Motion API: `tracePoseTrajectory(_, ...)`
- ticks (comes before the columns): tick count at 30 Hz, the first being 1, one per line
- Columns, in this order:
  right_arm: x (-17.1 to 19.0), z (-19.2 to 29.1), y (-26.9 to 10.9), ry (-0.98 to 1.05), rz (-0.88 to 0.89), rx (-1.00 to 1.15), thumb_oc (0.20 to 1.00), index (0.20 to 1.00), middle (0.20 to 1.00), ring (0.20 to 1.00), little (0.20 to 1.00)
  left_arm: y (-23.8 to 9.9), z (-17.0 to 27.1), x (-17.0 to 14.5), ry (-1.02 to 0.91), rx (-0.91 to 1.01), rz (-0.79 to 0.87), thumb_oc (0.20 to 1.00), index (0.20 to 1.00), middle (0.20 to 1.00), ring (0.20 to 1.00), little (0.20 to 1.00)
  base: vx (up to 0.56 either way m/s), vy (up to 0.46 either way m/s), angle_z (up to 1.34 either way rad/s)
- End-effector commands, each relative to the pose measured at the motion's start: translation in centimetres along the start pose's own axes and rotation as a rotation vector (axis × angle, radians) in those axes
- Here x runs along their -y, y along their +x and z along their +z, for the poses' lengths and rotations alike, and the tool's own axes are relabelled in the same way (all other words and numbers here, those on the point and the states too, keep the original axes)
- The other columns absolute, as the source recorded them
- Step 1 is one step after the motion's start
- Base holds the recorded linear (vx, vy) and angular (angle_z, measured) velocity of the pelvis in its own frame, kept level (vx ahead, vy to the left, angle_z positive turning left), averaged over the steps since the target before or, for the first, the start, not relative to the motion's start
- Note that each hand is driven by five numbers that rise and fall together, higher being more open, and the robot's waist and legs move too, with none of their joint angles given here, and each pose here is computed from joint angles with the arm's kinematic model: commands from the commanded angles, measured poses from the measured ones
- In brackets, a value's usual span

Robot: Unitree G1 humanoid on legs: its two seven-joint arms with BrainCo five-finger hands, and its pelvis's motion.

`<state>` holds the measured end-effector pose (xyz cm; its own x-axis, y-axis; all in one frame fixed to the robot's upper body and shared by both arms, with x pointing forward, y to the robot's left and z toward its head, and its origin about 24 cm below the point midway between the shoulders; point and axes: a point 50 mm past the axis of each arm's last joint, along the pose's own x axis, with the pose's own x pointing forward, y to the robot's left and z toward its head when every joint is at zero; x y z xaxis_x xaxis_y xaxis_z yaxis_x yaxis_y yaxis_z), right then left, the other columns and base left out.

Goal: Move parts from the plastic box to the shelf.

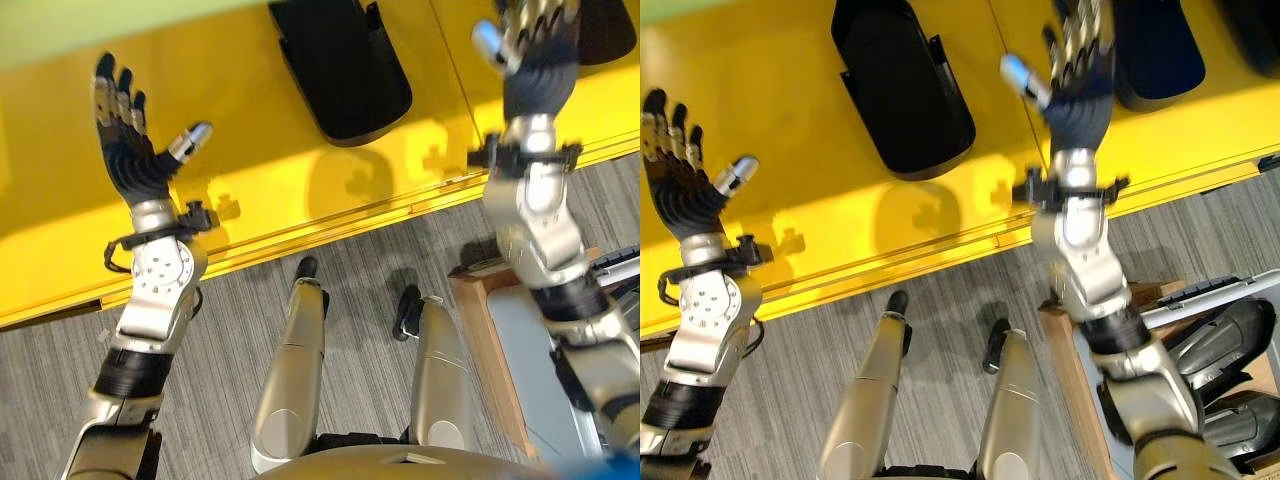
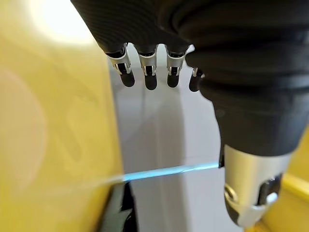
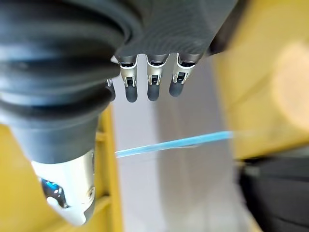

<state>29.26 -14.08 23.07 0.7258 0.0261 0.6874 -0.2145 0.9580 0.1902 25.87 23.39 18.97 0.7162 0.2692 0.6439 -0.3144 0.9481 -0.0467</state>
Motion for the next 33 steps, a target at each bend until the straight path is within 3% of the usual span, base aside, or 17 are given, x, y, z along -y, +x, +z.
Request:
tracePoseTrajectory(1, -0.2, 1.3, -0.5, 0.057, 0.060, 0.089, 1.000, 1.000, 1.000, 1.000, 1.000, -0.8, 1.1, 0.6, -0.031, 0.039, -0.110, 1.000, 1.000, 1.000, 1.000, 1.000, 0.03, -0.026, 0.00)
tracePoseTrajectory(12, 3.1, -2.4, -8.3, 0.063, 0.054, -0.224, 1.000, 1.000, 1.000, 1.000, 1.000, -7.1, -3.5, -0.9, -0.077, -0.320, -0.258, 1.000, 1.000, 1.000, 1.000, 1.000, 0.09, -0.044, -0.04)
tracePoseTrajectory(21, 6.0, -3.9, -12.7, 0.007, -0.002, -0.437, 1.000, 1.000, 1.000, 1.000, 1.000, -10.9, -4.8, -2.5, -0.067, -0.500, -0.308, 1.000, 1.000, 1.000, 1.000, 1.000, 0.08, -0.031, -0.15)
tracePoseTrajectory(33, 7.6, -2.8, -11.6, -0.114, -0.007, -0.404, 1.000, 1.000, 1.000, 1.000, 1.000, -12.4, -5.8, -2.2, -0.082, -0.560, -0.306, 1.000, 1.000, 1.000, 1.000, 1.000, 0.00, -0.129, -0.03)
